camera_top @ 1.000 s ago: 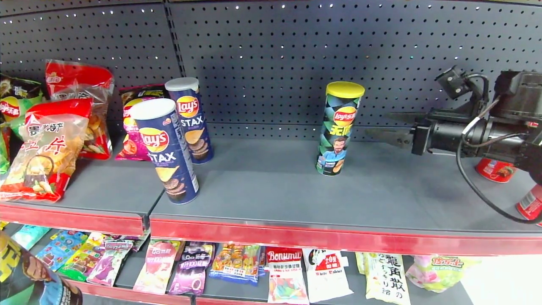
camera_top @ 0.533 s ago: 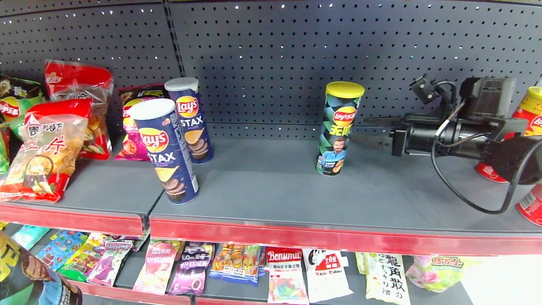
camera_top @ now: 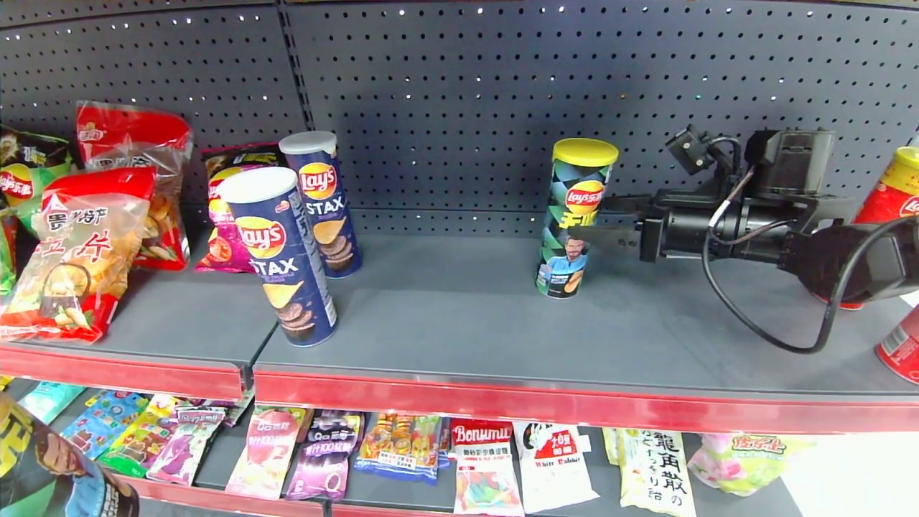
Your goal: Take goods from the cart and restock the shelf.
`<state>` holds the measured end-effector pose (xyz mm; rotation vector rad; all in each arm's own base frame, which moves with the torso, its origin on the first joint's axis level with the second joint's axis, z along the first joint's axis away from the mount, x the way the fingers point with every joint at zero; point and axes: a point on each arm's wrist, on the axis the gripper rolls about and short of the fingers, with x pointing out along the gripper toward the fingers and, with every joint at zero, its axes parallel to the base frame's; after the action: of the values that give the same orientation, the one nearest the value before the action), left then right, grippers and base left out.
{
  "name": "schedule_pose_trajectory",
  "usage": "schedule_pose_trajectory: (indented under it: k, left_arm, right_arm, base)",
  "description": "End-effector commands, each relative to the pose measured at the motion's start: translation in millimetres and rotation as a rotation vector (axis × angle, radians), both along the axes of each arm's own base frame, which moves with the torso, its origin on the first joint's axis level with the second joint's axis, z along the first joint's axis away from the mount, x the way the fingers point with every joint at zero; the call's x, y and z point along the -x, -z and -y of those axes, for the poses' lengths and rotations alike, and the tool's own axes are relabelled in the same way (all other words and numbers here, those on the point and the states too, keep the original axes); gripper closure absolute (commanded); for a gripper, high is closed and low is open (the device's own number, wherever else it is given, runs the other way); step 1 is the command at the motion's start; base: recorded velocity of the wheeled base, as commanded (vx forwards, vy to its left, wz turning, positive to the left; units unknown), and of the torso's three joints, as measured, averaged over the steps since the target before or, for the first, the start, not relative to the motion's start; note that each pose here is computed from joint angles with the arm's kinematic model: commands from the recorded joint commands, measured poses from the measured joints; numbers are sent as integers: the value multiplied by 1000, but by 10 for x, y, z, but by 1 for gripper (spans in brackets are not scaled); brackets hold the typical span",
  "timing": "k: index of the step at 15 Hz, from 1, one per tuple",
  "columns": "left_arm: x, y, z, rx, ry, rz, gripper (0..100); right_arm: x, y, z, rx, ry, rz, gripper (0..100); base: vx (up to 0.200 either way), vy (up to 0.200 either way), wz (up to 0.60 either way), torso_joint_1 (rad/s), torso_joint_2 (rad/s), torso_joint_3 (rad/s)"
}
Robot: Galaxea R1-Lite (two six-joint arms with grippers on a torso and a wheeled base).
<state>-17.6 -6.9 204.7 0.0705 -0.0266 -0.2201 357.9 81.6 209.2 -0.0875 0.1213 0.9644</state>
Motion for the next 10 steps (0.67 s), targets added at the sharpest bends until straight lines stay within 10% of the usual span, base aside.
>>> schedule_pose_trajectory:
  k: [1,8,9,10]
  left_arm:
    - [0,6,0,0,0,-3,100]
    - [10,6,1,0,0,4,100]
    - [11,11,1,0,0,2,100]
    - [11,20,0,0,-1,1,100]
  right_arm:
    - [-84,-10,-62,-3,-15,14,0]
    - [-205,35,-176,-3,-30,19,0]
    - [-222,38,-185,-2,-30,21,100]
    - [-233,33,-187,-3,-27,23,100]
  base:
    - [0,0,0,0,0,0]
    - [0,0,0,0,0,0]
    - [0,0,0,0,0,0]
    - [0,0,0,0,0,0]
